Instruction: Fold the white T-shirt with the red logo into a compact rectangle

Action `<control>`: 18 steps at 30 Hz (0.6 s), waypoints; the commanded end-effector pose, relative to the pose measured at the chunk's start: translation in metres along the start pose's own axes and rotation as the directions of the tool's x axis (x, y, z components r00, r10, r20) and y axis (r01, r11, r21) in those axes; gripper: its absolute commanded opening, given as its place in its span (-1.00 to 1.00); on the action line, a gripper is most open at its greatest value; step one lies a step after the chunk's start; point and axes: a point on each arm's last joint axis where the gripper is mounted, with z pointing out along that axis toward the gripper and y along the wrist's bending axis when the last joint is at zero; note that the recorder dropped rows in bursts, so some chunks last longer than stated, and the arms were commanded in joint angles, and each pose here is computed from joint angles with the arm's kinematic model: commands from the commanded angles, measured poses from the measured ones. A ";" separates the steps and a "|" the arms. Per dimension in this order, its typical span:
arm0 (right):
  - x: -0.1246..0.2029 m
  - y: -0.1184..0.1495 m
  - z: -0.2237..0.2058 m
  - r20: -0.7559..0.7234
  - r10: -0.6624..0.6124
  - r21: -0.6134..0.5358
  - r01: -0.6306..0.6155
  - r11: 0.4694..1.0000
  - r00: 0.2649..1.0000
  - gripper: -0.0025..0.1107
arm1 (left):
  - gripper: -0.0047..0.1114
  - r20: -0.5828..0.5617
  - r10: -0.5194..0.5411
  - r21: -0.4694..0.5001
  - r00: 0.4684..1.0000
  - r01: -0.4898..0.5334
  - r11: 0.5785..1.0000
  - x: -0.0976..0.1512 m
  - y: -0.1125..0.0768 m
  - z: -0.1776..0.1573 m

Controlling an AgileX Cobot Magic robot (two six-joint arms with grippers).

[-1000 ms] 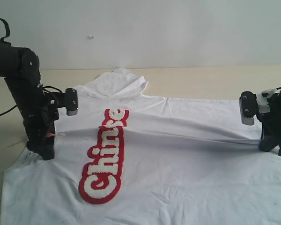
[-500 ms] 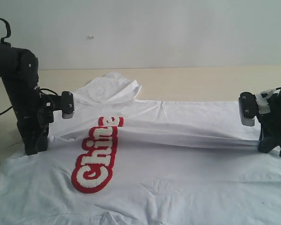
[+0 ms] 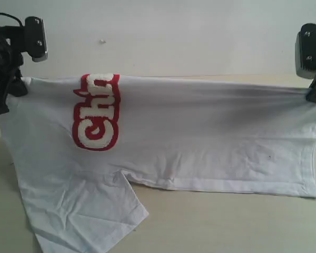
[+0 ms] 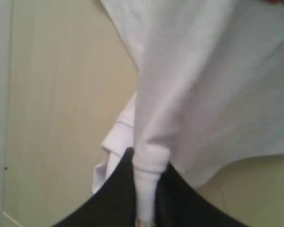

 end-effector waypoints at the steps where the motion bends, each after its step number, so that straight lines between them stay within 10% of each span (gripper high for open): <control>1: 0.001 -0.002 -0.050 -0.019 -0.034 0.086 0.035 0.996 0.999 -0.96 | -0.85 -0.107 0.038 -0.080 0.994 -0.047 0.996 0.024 -0.001 -0.056; 7: -0.007 0.008 -0.114 0.033 -0.032 0.179 0.026 0.984 0.999 -0.96 | -0.85 0.017 -0.053 -0.202 0.998 0.055 0.978 0.042 -0.014 -0.130; 18: -0.029 0.055 -0.162 0.117 -0.074 0.117 0.061 0.991 0.990 -0.96 | -0.85 0.217 -0.018 -0.133 0.976 0.048 0.990 0.048 -0.072 -0.204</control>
